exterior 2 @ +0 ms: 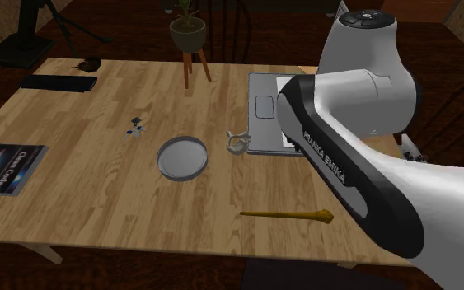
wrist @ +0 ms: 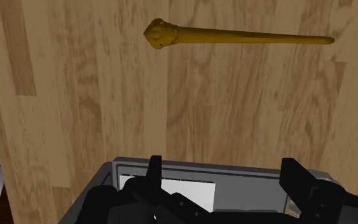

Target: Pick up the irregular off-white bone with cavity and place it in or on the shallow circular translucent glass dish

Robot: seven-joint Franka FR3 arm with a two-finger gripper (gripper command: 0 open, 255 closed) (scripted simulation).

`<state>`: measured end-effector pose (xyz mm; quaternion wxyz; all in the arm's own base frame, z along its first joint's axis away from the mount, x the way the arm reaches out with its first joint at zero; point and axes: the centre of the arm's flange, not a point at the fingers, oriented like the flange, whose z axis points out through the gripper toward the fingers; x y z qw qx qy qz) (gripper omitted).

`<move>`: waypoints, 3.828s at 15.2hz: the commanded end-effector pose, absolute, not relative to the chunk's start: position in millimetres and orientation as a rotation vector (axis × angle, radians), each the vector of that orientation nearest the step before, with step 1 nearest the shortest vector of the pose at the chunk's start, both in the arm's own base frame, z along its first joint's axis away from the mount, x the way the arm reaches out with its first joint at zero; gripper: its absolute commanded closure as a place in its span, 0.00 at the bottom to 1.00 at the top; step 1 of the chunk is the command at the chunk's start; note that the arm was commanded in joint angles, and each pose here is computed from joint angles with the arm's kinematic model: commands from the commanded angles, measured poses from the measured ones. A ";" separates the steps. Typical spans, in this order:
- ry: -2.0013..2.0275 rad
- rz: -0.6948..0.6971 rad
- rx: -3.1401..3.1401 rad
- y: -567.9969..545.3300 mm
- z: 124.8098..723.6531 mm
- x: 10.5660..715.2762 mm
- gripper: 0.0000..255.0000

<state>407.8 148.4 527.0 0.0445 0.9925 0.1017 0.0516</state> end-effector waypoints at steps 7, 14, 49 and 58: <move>0.333 0.139 3.047 226.6 473.4 456.0 0.00; 0.353 0.123 3.059 295.8 429.2 496.8 0.00; 0.375 0.104 3.071 372.5 339.9 545.7 0.00; -0.587 0.513 3.032 405.0 288.8 492.4 0.00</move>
